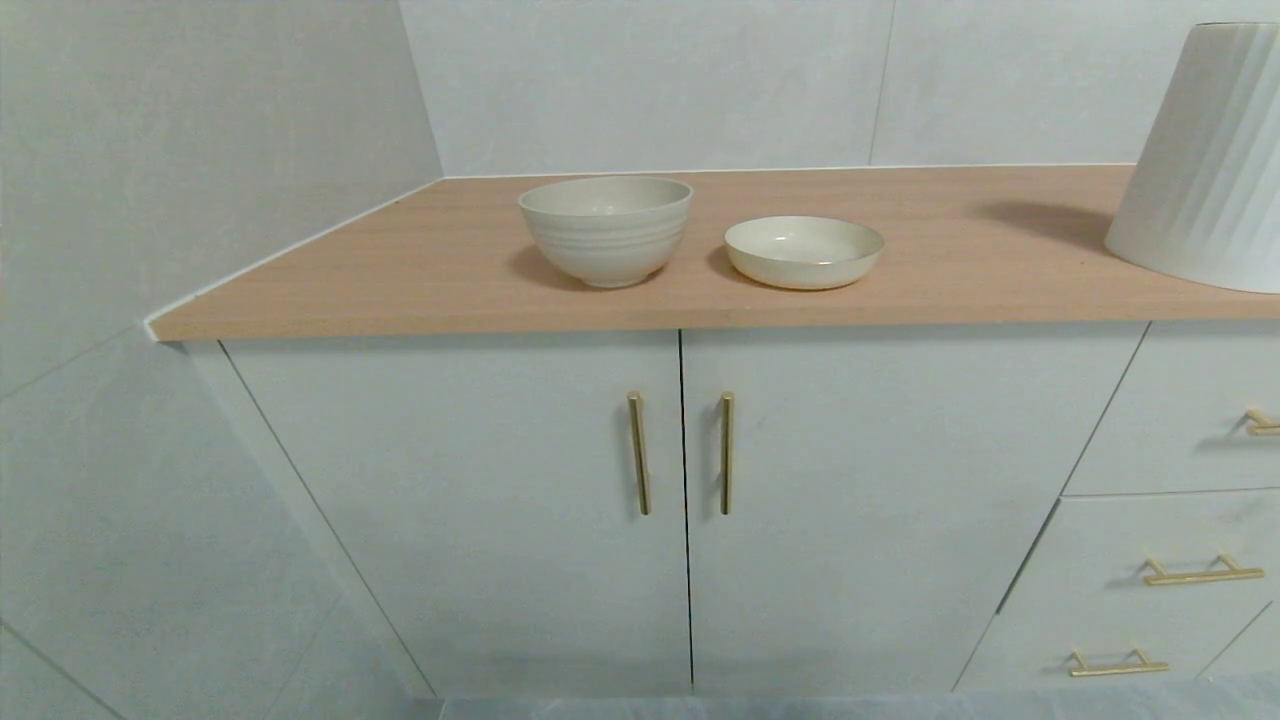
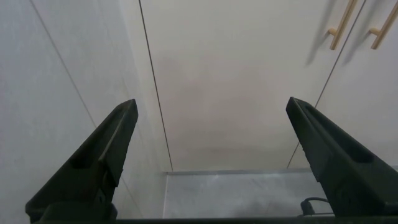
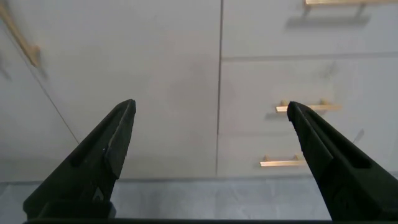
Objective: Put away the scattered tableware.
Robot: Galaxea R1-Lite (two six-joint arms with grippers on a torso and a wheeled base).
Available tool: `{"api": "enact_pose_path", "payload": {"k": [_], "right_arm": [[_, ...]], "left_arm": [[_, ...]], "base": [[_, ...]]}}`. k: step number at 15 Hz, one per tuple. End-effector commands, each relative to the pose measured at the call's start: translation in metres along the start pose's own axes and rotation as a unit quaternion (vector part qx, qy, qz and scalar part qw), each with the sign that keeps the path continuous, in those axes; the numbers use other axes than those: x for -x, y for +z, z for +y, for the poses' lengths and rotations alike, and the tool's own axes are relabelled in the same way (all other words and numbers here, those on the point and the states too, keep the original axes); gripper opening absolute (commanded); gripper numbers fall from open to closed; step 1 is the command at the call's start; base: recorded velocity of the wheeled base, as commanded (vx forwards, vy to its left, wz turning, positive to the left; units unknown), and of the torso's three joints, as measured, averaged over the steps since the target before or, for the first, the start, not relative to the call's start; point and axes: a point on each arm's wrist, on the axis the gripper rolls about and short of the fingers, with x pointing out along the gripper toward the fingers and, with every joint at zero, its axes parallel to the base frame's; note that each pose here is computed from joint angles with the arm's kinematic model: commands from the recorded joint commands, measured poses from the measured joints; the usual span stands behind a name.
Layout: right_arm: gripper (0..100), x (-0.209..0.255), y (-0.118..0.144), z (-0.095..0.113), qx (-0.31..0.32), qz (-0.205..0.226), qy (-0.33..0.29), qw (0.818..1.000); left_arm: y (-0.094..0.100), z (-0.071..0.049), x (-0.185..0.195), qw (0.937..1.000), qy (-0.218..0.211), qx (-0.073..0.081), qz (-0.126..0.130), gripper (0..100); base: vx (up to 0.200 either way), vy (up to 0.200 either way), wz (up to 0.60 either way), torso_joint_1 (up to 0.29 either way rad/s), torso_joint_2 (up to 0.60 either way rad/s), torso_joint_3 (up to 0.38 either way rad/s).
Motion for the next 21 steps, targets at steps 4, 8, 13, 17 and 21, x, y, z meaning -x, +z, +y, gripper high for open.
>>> {"api": "enact_pose_path", "payload": {"k": [4,8,13,17,21], "right_arm": [[100,-0.004,0.041,0.004,-0.003,0.004,0.082,0.997],[100,-0.028,0.058,0.009,-0.014,0.064,0.184,0.981],[100,-0.096,0.100,0.020,-0.019,0.143,0.220,0.965],[100,-0.155,0.106,0.041,-0.014,0.193,0.257,0.947],[100,-0.217,0.114,0.073,-0.007,0.191,0.291,0.937]], "left_arm": [[0.000,0.000,0.000,1.0000,-0.001,0.000,0.000,100],[0.000,0.000,0.000,1.0000,-0.001,0.000,0.000,100],[0.000,0.000,0.000,1.0000,-0.001,0.000,0.000,100],[0.000,0.000,0.000,1.0000,-0.001,-0.001,0.000,100],[0.000,0.000,0.000,1.0000,-0.001,-0.002,0.000,100]], "base": [[0.000,0.000,0.00,0.000,0.00,0.000],[0.000,0.000,0.00,0.000,0.00,0.000],[0.000,0.000,0.00,0.000,0.00,0.000],[0.000,0.000,0.00,0.000,0.00,0.000],[0.000,0.000,0.00,0.000,0.00,0.000]]}}
